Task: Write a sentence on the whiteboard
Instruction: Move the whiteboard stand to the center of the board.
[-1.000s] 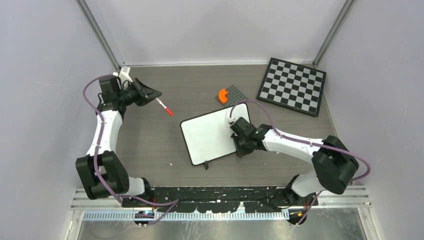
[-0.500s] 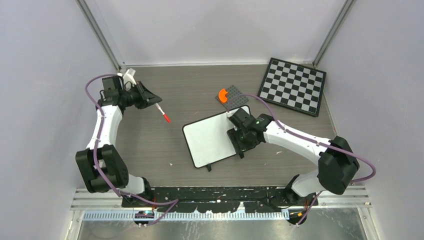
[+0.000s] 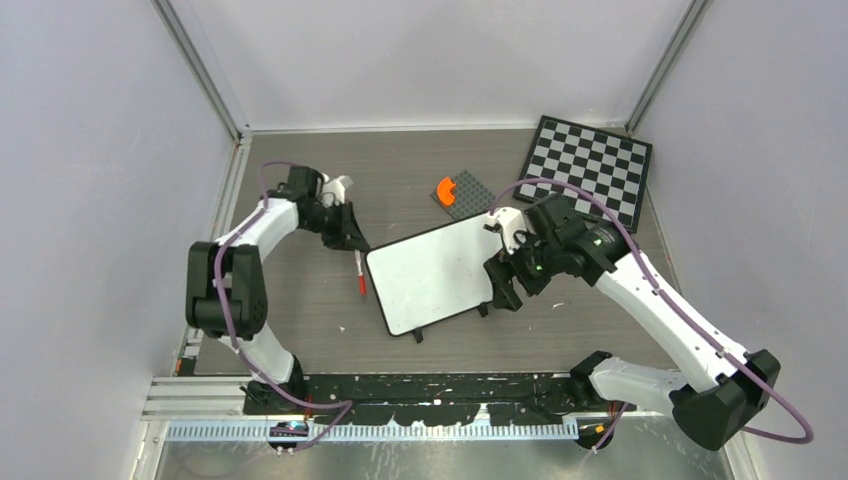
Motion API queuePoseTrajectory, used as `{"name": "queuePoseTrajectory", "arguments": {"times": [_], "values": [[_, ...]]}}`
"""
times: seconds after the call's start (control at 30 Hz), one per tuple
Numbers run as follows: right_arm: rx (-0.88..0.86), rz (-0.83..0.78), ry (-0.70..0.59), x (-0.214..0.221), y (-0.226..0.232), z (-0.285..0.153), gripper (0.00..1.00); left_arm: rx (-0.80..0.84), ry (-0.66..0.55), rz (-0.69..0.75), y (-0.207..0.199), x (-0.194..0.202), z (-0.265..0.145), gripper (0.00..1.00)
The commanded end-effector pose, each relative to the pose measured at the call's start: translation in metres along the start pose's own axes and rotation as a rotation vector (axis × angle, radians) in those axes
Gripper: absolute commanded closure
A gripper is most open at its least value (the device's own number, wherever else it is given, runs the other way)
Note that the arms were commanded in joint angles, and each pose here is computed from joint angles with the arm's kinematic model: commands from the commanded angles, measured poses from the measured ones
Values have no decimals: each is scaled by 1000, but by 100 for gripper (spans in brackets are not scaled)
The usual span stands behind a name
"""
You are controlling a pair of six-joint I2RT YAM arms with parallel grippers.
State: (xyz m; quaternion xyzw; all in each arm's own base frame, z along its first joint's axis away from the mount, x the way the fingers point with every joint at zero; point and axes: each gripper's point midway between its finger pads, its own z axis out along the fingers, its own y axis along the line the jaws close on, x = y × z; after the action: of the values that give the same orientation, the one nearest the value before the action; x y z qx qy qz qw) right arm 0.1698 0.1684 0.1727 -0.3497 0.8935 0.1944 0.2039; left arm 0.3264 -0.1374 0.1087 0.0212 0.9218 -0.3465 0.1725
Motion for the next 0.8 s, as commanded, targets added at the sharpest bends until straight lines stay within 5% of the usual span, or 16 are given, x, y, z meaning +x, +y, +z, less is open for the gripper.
{"name": "queuePoseTrajectory", "arguments": {"times": [0.0,0.37,0.77], "values": [[-91,-60,-39,-2,8,-19,13,-9,155,58,0,31,26,100],[-86,96,-120,-21,-16,-35,13,-29,304,75,-5,59,90,100],[-100,195,-138,-31,-40,-41,15,-22,392,55,-24,105,108,100]]}}
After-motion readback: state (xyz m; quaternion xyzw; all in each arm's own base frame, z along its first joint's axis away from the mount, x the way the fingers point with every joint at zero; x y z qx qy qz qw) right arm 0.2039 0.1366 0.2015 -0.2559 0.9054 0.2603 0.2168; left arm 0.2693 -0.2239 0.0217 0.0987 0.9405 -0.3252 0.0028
